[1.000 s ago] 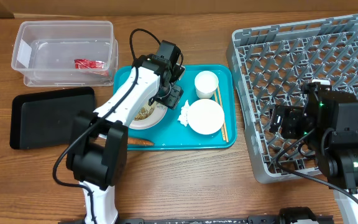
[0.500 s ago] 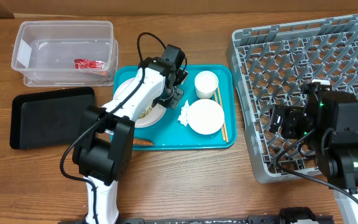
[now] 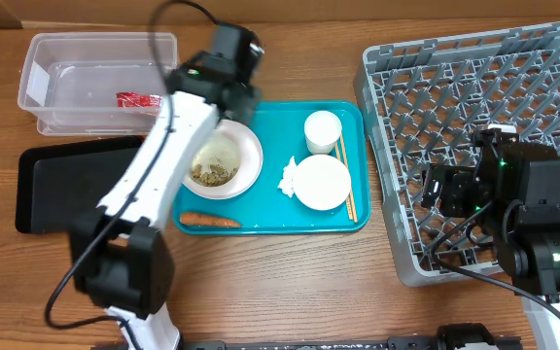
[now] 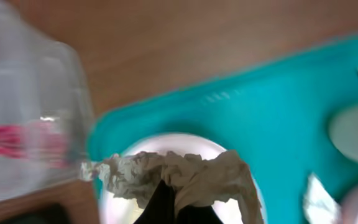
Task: Sort waste into correct bins and load items into the dishwasher
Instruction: 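Drop the tissue into the clear bin with the left gripper, then grasp the second tissue between the bowls with the left gripper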
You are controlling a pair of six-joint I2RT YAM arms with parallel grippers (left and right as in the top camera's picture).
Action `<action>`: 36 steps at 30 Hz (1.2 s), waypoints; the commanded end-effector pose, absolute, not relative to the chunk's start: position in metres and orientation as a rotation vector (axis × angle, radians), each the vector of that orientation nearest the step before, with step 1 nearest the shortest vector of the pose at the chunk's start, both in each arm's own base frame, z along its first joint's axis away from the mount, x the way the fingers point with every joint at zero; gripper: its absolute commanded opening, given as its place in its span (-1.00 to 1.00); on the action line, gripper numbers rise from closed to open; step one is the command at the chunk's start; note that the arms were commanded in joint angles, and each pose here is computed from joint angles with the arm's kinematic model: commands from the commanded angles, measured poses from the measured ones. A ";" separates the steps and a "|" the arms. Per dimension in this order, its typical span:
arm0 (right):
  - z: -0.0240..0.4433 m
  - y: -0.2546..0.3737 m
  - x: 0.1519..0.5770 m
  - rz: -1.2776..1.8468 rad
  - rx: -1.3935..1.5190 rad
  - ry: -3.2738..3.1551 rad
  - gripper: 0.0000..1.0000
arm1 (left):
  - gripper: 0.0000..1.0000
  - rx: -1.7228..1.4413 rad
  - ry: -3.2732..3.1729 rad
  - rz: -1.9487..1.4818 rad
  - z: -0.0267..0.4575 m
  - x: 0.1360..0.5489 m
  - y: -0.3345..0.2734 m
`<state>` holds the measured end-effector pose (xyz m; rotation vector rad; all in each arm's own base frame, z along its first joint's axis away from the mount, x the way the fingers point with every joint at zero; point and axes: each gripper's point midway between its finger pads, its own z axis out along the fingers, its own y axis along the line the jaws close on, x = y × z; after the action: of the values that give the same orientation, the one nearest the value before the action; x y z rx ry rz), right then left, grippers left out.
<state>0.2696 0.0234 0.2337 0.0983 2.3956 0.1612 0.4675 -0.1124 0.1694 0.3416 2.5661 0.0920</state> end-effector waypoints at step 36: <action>0.247 0.022 0.273 0.157 0.107 2.358 1.00 | 0.31 0.301 2.828 -0.480 0.154 0.408 -0.125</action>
<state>0.2694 0.0235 0.2336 0.0984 2.3964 0.1622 0.4306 -0.0843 0.1375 0.0514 2.8380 -0.4514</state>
